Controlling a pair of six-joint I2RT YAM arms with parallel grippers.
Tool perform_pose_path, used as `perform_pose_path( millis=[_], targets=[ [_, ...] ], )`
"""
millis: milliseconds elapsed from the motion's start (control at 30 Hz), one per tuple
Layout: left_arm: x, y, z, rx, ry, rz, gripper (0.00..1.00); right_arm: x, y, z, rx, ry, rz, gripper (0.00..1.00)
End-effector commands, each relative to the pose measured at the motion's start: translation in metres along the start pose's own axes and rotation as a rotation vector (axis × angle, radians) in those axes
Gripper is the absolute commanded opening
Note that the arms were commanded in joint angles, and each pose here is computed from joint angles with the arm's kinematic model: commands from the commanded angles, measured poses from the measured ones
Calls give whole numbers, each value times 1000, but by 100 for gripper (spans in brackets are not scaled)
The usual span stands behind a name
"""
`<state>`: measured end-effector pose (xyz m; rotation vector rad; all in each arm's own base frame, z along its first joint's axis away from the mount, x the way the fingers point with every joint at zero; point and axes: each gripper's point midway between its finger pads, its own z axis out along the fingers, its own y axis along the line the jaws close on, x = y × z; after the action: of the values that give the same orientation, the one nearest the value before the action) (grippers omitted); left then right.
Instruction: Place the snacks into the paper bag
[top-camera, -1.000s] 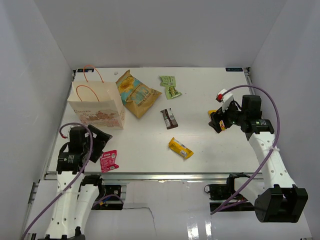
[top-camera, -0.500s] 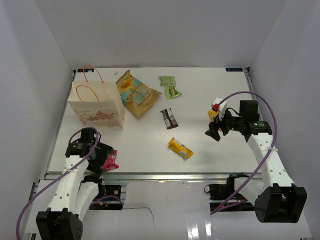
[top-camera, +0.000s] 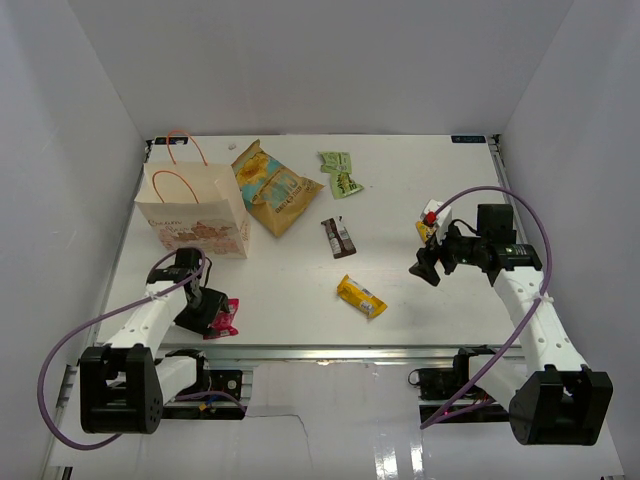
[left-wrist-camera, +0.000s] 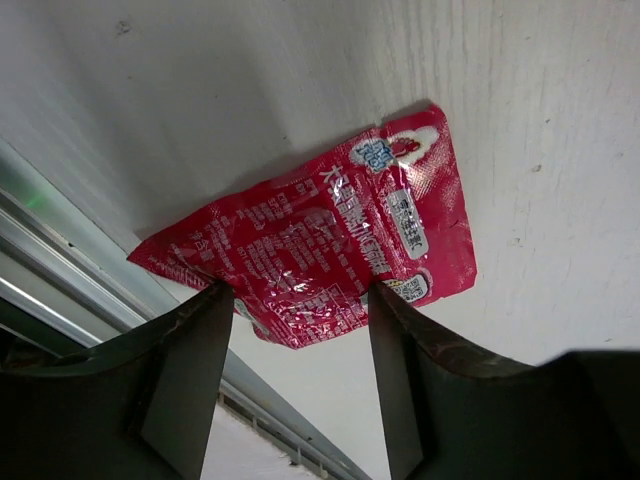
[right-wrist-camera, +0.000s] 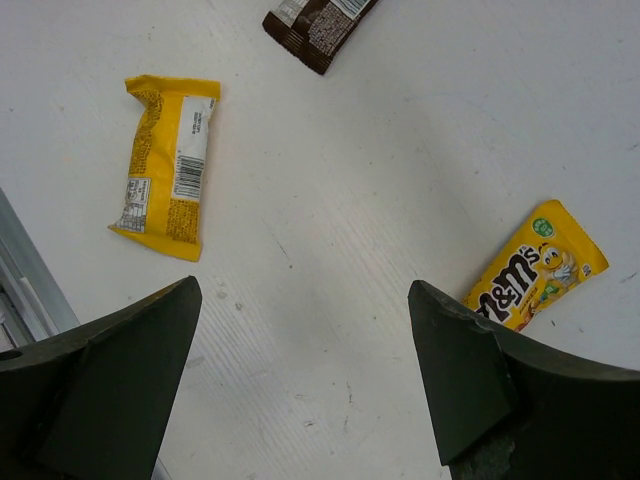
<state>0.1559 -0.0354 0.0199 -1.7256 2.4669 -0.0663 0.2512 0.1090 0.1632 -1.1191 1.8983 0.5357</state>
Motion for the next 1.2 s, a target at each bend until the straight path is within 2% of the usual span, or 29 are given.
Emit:
perform_pose_path(
  millis=[0, 67, 200, 233, 300, 333, 533, 733, 767, 867, 900, 1033, 1167],
  targets=[
    [-7, -5, 10, 14, -40, -37, 65, -3, 1, 1, -8, -18, -19, 90],
    [-8, -4, 11, 15, -42, -32, 64, -4, 0, 0, -3, -19, -22, 90],
    [-6, -3, 11, 27, -42, -14, 47, -6, -1, 0, -5, -21, -22, 90],
    [-5, -3, 11, 31, -37, -13, 38, -6, -1, 0, -5, -22, -21, 90],
    [-6, -6, 7, 59, -39, 10, 30, -8, -2, 0, -4, -25, -24, 90],
    [-4, -9, 5, 76, -33, 24, 22, -9, -3, -1, -2, -27, -27, 90],
    [-8, -33, -23, 265, -73, 154, 2, -15, -5, -3, 5, -35, -36, 90],
    [7, -67, -84, 574, -67, 374, 0, -20, -7, -4, 10, -42, -41, 90],
    [8, -74, -100, 645, -90, 449, 0, -20, -8, -4, 11, -44, -41, 90],
    [25, -85, -138, 827, -70, 580, 0, -22, -8, -3, 5, -49, -43, 90],
    [40, -88, -156, 923, -17, 661, 0, -23, -7, -3, 1, -53, -45, 90],
    [64, -95, -219, 1198, -15, 870, 0, -26, -9, -3, -1, -63, -46, 90],
    [70, -101, -270, 1337, -67, 967, 0, -29, -11, -3, 2, -66, -50, 90]
  ],
)
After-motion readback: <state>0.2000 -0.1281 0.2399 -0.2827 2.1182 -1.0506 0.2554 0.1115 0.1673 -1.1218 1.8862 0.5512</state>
